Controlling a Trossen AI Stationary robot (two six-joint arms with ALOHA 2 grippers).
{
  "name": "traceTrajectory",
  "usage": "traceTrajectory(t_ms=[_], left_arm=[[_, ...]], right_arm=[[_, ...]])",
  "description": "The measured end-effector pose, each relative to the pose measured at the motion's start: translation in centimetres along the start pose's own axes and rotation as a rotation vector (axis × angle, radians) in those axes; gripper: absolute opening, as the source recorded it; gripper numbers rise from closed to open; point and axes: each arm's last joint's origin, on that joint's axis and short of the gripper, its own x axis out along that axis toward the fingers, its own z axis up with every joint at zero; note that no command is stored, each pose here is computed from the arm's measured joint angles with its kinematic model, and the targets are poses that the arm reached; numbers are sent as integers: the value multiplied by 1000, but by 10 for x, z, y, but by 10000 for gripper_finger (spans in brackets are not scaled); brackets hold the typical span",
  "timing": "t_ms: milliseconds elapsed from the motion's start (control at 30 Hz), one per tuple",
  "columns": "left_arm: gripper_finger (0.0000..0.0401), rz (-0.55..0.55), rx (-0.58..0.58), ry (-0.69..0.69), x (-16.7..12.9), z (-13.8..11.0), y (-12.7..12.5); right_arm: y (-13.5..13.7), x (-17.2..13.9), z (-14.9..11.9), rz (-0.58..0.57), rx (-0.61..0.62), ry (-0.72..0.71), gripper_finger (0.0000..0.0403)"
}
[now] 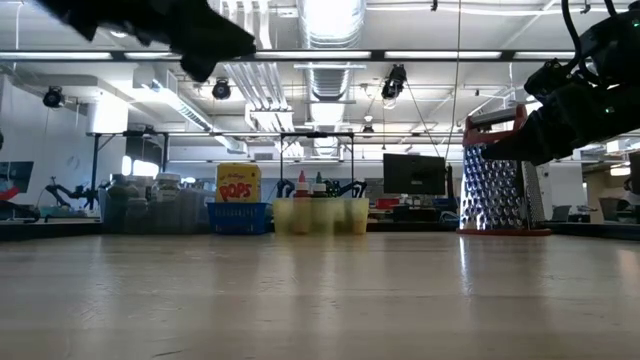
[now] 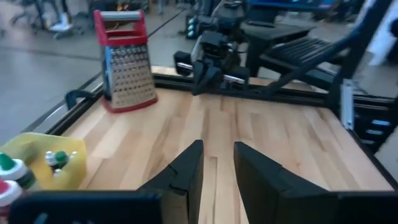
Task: Pick & Place Kitchen Items
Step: Return to home position
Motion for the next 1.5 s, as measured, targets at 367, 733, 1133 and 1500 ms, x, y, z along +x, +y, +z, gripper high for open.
traceTrajectory(t_ms=[367,733,1133,1500], left_arm=[[94,-78,37,-126,-40,-70,4],[94,-102,48,-238,-74,-113,7],[94,-93,97,-173,-86,-135,10],[94,-91,96,-163,-88,-137,10]], right_arm=[[0,0,0,0,0,0,8],[0,0,0,0,0,0,8],[0,0,0,0,0,0,8],[0,0,0,0,0,0,8]])
